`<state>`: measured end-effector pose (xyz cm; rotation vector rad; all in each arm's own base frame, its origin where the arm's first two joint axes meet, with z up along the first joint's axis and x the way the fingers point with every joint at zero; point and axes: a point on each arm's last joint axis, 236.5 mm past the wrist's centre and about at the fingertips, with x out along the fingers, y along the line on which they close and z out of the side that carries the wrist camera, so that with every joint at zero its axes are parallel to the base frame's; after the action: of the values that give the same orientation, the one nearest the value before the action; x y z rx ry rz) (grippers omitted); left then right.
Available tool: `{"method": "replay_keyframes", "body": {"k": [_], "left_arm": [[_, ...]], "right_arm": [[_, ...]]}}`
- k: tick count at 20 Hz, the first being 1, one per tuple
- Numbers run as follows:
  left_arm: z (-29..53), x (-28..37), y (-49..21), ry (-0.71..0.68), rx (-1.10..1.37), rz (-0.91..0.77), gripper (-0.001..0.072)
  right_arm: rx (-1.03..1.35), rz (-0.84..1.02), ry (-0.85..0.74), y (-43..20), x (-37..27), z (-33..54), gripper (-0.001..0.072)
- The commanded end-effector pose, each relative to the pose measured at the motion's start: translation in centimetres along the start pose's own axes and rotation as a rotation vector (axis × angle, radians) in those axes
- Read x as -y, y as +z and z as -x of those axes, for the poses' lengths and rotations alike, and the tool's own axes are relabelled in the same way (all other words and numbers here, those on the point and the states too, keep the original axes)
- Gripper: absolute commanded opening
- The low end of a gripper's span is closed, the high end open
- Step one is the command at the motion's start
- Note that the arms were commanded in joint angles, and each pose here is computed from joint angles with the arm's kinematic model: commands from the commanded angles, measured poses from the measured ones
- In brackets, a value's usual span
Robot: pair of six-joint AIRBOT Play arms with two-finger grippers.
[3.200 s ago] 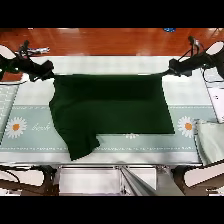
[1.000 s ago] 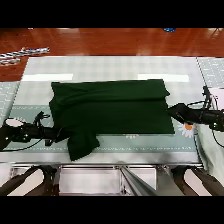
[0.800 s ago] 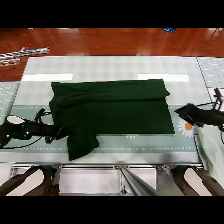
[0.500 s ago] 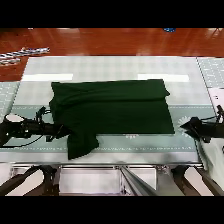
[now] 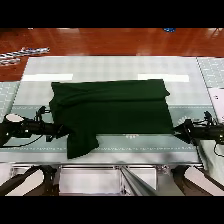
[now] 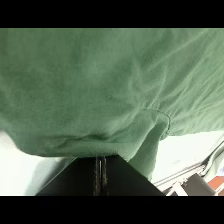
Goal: Fold the shirts.
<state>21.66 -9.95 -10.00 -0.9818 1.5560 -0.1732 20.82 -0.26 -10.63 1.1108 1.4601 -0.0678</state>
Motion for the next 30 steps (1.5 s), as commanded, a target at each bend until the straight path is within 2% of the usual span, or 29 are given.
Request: {"method": "replay_keyframes", "body": {"k": [1, 3, 4, 6, 10, 15, 21, 25, 30], "left_arm": [[0.0, 0.0, 0.2, 0.002, 0.008, -0.018, 0.0017], [0.0, 0.0, 0.2, 0.002, 0.009, -0.018, 0.0017], [0.0, 0.0, 0.3, 0.002, 0.011, -0.021, 0.0017], [0.5, 0.6, 1.0, -0.002, 0.028, -0.04, 0.0017], [3.8, 4.7, 4.5, -0.033, 0.108, -0.148, 0.0016], [8.7, 10.1, 8.8, -0.065, 0.242, -0.257, 0.0016], [7.8, 10.8, 13.8, -0.061, 0.215, -0.231, 0.0016], [5.8, 12.3, 17.9, -0.057, 0.178, -0.232, 0.0016], [4.8, 14.7, 23.2, -0.074, 0.171, -0.208, 0.0016]], "right_arm": [[-0.018, 0.018, 0.036, 0.6, -1.0, -1.5, 0.0408], [-0.001, 0.073, 0.04, 1.2, -2.8, -2.1, 0.0383], [0.008, 0.107, 0.053, 1.6, -4.2, -2.2, 0.0279], [0.017, 0.236, 0.051, 2.1, -6.6, -1.9, 0.002], [0.012, 0.36, 0.066, 2.9, -10.1, 0.8, 0.0019], [0.096, 0.423, 0.073, 5.5, -13.2, 3.8, 0.0019], [0.14, 0.431, 0.115, 8.4, -16.6, 3.1, 0.0019], [0.218, 0.427, 0.109, 13.2, -19.9, 1.4, 0.0019], [0.179, 0.405, 0.143, 16.9, -22.1, -0.3, 0.0019]]}}
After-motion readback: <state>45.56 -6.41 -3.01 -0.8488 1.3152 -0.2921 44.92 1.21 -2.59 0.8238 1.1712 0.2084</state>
